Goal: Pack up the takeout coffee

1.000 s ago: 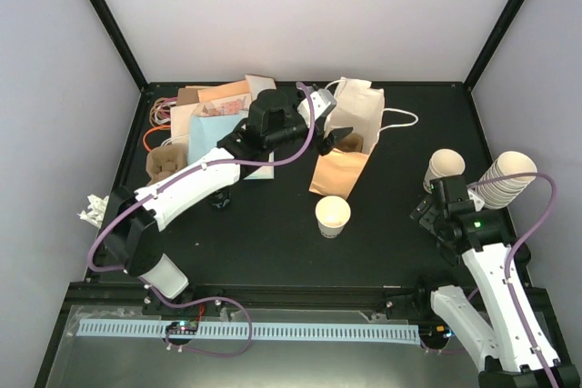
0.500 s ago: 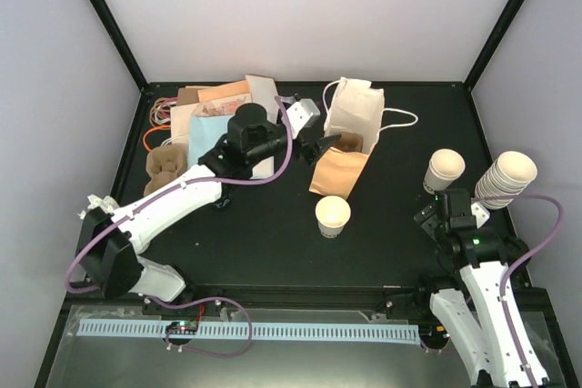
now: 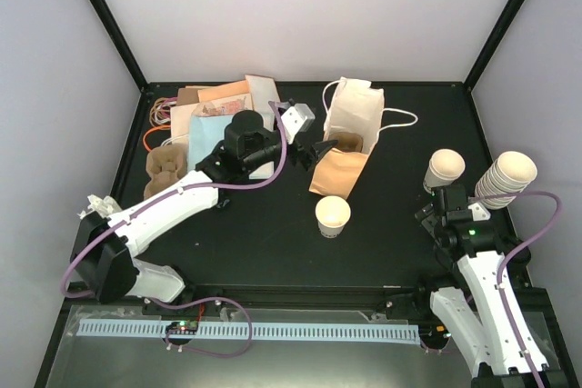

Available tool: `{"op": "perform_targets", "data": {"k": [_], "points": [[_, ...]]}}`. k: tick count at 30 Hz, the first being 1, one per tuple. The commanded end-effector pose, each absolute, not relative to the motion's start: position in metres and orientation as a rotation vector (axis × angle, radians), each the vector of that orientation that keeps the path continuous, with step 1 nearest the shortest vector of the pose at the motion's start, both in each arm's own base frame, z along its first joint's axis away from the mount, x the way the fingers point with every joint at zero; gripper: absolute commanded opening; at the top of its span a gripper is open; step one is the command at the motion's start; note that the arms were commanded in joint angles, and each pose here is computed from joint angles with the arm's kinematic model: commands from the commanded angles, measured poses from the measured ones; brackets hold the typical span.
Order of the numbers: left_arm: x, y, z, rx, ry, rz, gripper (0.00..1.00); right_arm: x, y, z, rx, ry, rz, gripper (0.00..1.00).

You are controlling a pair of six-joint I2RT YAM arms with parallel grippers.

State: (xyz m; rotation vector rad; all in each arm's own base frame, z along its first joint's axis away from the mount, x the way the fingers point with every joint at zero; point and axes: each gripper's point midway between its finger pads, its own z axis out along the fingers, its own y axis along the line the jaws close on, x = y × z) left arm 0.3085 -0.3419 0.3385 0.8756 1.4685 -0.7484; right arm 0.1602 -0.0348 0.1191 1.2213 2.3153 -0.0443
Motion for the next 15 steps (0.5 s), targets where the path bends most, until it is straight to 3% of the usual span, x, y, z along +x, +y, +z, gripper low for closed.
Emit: {"op": "perform_targets", "data": {"k": [1, 15], "points": [[0.302, -0.340, 0.362, 0.843, 1.402, -0.779, 0.99, 0.166, -0.043, 0.135, 1.247, 2.218, -0.038, 1.00], [0.345, -0.361, 0.415, 0.942, 1.267, -0.647, 0.99, 0.172, -0.030, 0.142, 1.168, 2.247, 0.061, 1.00]]}}
